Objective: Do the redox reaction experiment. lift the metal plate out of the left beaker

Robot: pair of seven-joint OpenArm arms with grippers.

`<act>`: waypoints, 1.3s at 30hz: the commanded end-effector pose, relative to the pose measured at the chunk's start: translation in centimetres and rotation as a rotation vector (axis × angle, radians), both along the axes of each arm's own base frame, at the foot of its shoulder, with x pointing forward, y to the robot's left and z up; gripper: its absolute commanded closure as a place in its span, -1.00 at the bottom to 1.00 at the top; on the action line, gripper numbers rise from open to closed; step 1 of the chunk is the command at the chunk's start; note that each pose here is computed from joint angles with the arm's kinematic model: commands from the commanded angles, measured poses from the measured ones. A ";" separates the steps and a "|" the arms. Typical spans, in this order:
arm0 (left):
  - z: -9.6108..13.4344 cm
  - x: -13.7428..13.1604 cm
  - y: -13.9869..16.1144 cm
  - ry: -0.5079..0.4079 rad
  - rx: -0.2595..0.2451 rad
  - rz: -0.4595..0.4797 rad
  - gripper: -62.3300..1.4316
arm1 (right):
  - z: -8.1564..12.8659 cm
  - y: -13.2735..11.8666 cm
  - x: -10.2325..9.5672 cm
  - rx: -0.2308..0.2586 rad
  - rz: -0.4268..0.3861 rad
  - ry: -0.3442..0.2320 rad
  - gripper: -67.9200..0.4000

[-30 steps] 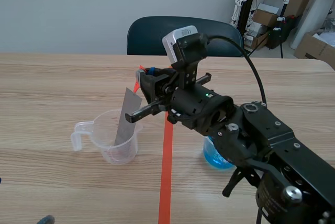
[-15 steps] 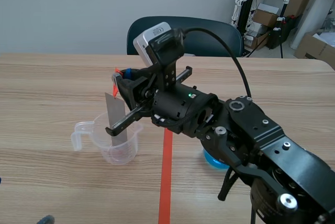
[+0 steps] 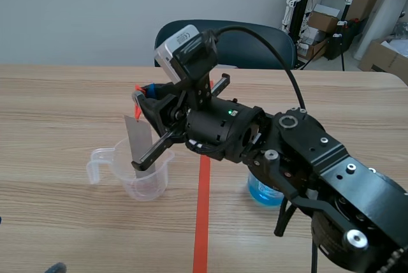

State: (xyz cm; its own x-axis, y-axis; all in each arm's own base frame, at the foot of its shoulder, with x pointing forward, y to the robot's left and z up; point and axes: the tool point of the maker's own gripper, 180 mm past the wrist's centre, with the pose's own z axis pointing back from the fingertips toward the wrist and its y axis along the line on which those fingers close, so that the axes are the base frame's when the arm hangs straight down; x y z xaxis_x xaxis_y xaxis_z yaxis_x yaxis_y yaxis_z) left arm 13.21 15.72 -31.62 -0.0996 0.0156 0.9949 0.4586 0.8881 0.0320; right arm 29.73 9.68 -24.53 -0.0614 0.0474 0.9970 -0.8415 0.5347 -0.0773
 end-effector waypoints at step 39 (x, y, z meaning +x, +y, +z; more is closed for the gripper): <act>0.7 0.2 -0.1 -0.026 -0.019 0.004 -1.00 | 6.8 0.6 -1.8 0.010 0.116 -0.150 0.98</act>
